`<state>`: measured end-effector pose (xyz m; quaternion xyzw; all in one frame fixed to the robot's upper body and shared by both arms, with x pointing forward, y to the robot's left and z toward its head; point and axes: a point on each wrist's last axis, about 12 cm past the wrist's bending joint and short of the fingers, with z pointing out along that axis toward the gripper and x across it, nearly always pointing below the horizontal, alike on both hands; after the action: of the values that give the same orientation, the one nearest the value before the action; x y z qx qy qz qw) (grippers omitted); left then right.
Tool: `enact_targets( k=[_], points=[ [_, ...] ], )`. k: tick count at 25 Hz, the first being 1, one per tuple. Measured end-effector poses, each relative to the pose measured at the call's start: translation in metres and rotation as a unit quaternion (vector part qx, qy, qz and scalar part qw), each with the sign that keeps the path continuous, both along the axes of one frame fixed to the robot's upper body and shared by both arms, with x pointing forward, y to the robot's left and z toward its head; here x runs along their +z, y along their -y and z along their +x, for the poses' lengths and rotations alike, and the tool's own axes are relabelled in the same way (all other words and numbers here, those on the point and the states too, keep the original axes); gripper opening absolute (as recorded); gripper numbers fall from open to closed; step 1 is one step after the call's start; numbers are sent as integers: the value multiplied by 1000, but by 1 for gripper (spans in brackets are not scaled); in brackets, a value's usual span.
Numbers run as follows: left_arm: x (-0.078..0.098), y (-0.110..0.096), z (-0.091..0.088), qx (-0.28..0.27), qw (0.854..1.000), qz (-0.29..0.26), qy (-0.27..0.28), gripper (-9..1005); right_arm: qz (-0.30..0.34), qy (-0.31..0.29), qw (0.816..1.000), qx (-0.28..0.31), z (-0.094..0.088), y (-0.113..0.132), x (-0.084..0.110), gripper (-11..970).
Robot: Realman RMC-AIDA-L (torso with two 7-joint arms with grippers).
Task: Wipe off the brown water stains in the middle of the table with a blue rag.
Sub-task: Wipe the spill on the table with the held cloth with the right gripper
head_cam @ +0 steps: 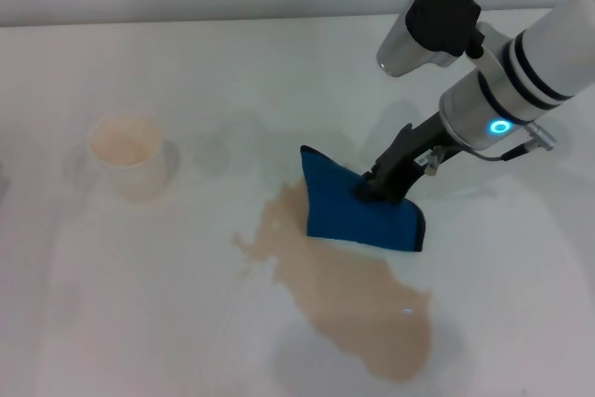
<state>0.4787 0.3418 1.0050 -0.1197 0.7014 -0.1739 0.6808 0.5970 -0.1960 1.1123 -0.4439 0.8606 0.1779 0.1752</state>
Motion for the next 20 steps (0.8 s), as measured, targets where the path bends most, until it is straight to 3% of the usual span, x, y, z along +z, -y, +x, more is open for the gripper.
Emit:
enact_targets(
  k=[8,20],
  points=[
    [0,0,1,-1,1000,0,0,887,20,-20,1000,-9,-1,-6,-10,97],
    [1,1,6,-2,1000,2,-4,886,25,50,997,-47,11,-15,-26,94]
  ],
)
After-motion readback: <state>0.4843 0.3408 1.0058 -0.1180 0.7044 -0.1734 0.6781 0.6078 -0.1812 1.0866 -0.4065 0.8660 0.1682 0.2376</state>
